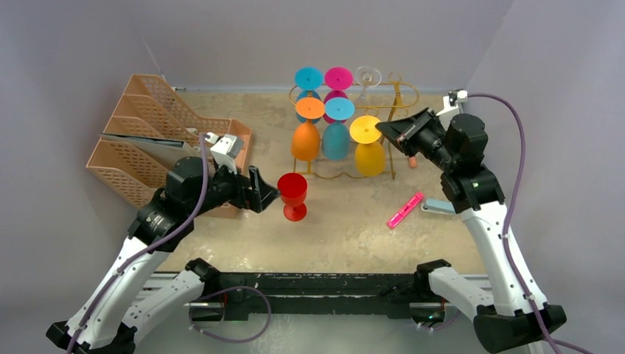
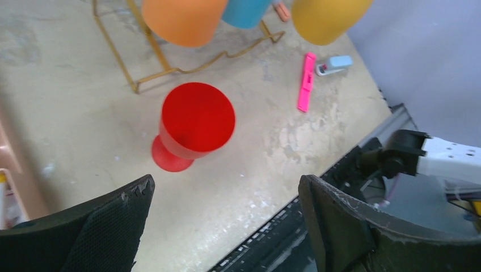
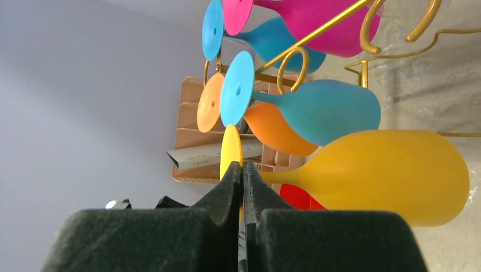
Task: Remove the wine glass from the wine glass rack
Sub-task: Pick up the wine glass from the wine rack, then place the wine glass at the center of the board.
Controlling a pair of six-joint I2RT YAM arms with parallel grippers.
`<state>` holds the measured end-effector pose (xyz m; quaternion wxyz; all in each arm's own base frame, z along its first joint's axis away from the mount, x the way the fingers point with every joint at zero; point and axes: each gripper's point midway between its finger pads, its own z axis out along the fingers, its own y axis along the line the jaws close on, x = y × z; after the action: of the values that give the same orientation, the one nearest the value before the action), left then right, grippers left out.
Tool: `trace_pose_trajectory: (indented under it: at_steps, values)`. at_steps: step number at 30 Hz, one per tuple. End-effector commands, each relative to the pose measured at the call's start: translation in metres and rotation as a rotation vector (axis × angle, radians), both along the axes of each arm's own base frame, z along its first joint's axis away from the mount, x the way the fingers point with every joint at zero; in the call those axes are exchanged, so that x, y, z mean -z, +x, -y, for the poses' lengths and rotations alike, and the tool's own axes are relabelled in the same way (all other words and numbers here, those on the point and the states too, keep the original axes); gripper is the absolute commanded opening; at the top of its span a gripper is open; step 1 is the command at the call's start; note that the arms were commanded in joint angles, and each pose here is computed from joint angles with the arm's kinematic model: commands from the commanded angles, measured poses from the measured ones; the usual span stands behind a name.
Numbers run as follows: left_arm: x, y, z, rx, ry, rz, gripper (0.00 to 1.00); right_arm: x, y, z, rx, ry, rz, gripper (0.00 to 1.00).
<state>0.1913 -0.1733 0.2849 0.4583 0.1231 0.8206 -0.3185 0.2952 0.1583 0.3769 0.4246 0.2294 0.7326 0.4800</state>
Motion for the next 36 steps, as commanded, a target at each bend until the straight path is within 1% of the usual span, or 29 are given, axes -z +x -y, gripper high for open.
trace_pose_trajectory:
  at_steps: [1,5,8,10,13,17,20,24,29,31,36]
  values:
    - [-0.027,-0.011,0.023,0.078,-0.164,-0.053,0.95,-0.005,-0.013,-0.004,-0.059,-0.017,0.041,0.0]
    - [-0.038,-0.016,0.036,0.125,-0.247,-0.081,0.93,0.003,-0.027,-0.011,-0.14,-0.042,0.023,0.0]
    - [-0.044,-0.02,0.045,0.16,-0.312,-0.108,0.91,0.005,-0.034,-0.016,-0.198,-0.068,0.038,0.0]
    - [-0.048,-0.021,0.051,0.185,-0.35,-0.12,0.9,0.009,-0.043,-0.024,-0.28,-0.068,0.039,0.0]
    - [-0.05,-0.024,0.06,0.231,-0.401,-0.143,0.83,0.012,-0.058,-0.036,-0.402,-0.049,0.045,0.0]
    - [-0.051,-0.028,0.079,0.346,-0.459,-0.183,0.77,0.02,-0.076,-0.042,-0.503,-0.05,0.049,0.0]
    - [-0.048,-0.026,0.087,0.388,-0.479,-0.214,0.74,0.023,-0.086,-0.046,-0.566,-0.046,0.057,0.0]
    - [-0.055,-0.029,0.097,0.434,-0.501,-0.201,0.72,0.024,-0.097,-0.056,-0.655,-0.046,0.071,0.0]
    - [-0.053,-0.043,0.129,0.543,-0.472,-0.228,0.65,0.029,-0.116,-0.081,-0.793,-0.098,0.086,0.0]
    - [-0.052,-0.044,0.136,0.539,-0.477,-0.224,0.63,0.031,-0.119,-0.088,-0.82,-0.101,0.082,0.0]
    - [-0.053,-0.043,0.134,0.516,-0.498,-0.202,0.52,0.032,-0.118,-0.092,-0.818,-0.089,0.102,0.0]
